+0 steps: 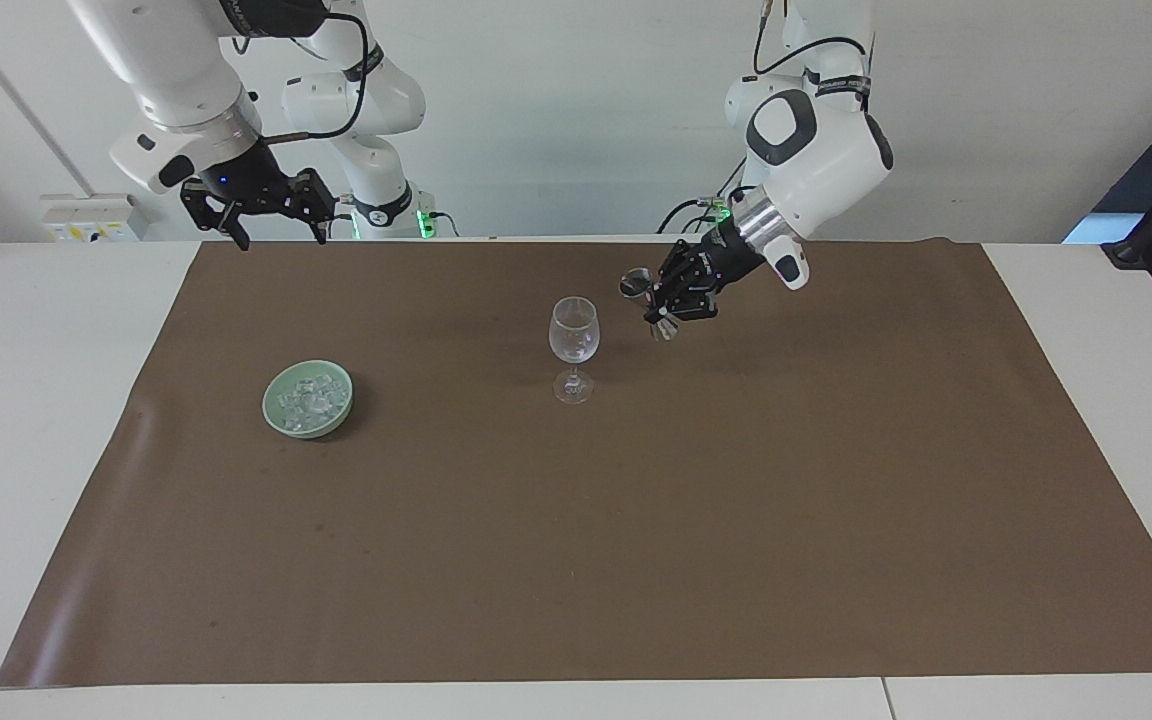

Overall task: Pour wine and add ice with both arms
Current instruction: 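Carry the jigger with the left gripper to the clear glass, then tilt the jigger over the clear glass with the left gripper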

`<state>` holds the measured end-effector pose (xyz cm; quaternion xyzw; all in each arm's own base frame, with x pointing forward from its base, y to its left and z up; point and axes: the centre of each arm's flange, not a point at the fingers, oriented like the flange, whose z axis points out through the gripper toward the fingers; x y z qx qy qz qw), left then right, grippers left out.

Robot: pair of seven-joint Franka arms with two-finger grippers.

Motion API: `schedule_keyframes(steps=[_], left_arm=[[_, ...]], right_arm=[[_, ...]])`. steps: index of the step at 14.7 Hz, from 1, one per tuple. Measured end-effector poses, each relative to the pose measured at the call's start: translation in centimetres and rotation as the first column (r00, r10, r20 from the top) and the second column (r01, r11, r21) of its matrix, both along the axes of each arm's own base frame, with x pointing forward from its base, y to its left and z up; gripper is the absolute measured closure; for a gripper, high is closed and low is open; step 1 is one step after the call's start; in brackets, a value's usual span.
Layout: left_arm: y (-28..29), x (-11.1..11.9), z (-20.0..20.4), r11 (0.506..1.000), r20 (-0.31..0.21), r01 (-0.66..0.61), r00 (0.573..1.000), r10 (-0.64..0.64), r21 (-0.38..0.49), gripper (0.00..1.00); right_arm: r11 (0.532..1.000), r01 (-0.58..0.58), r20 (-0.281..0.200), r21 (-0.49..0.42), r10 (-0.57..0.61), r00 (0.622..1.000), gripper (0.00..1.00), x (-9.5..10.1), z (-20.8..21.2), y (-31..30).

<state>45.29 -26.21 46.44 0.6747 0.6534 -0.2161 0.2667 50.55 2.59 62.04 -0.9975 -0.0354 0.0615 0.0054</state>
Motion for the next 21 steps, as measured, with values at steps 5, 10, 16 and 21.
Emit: schedule_keyframes(steps=[5,10,16,21], left_arm=[[-3.5,-0.5,0.9,0.983,0.042,0.035,0.998,-0.043,0.182,0.78],[-7.2,-1.0,1.2,0.940,0.098,0.057,0.991,-0.095,0.336,0.78],[-8.9,-1.4,1.5,0.886,0.169,0.079,0.970,-0.174,0.456,0.78],[-10.5,-2.8,1.6,0.831,0.212,0.098,0.945,-0.251,0.547,0.78]], right_arm=[[1.000,0.000,-0.008,0.000,0.000,1.000,0.00,-0.1,-0.4,0.0],[1.000,0.009,0.018,0.001,-0.009,1.000,0.00,0.2,-0.6,-0.4],[0.999,0.041,0.075,0.005,-0.041,0.996,0.00,0.6,-2.2,-2.1],[0.999,0.035,0.117,0.006,-0.036,0.993,0.00,0.5,-3.6,-1.7]])
